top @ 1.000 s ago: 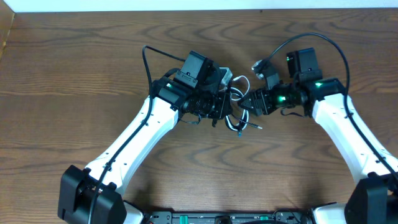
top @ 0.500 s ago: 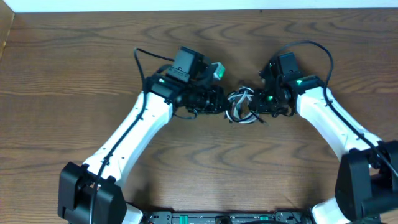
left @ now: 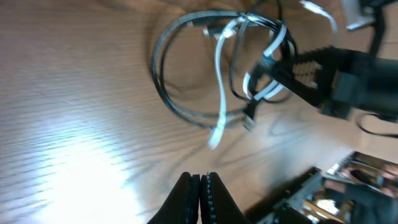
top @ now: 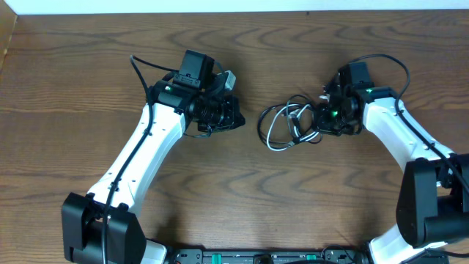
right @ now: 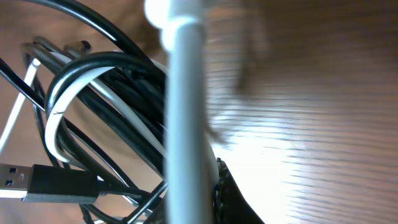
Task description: Untangle cables
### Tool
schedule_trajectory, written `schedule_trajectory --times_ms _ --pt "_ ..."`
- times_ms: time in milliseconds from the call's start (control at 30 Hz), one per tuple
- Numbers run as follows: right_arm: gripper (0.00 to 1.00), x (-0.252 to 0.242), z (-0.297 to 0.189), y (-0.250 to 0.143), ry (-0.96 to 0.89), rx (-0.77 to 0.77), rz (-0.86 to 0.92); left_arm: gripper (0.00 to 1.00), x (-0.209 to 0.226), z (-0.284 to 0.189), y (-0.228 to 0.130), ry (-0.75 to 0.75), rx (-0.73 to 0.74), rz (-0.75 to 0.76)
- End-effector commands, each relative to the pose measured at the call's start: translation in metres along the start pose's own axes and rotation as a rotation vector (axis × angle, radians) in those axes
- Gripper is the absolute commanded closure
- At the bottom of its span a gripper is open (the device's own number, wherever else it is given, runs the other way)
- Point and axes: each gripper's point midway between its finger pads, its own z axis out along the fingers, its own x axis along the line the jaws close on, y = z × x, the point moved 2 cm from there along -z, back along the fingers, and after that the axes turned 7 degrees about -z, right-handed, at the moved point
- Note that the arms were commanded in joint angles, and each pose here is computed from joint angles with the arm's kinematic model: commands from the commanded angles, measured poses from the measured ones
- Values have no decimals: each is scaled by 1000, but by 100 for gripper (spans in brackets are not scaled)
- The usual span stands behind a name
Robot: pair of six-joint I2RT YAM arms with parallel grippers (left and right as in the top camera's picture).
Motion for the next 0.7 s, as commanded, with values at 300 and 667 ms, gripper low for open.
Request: schedule_trajectory --times_ms 300,667 --pt "99 67 -64 2 313 -146 -283 24 -7 -1 7 37 -61 145" --pt "99 66 -65 2 303 -149 -283 2 -24 -2 22 -30 -127 226"
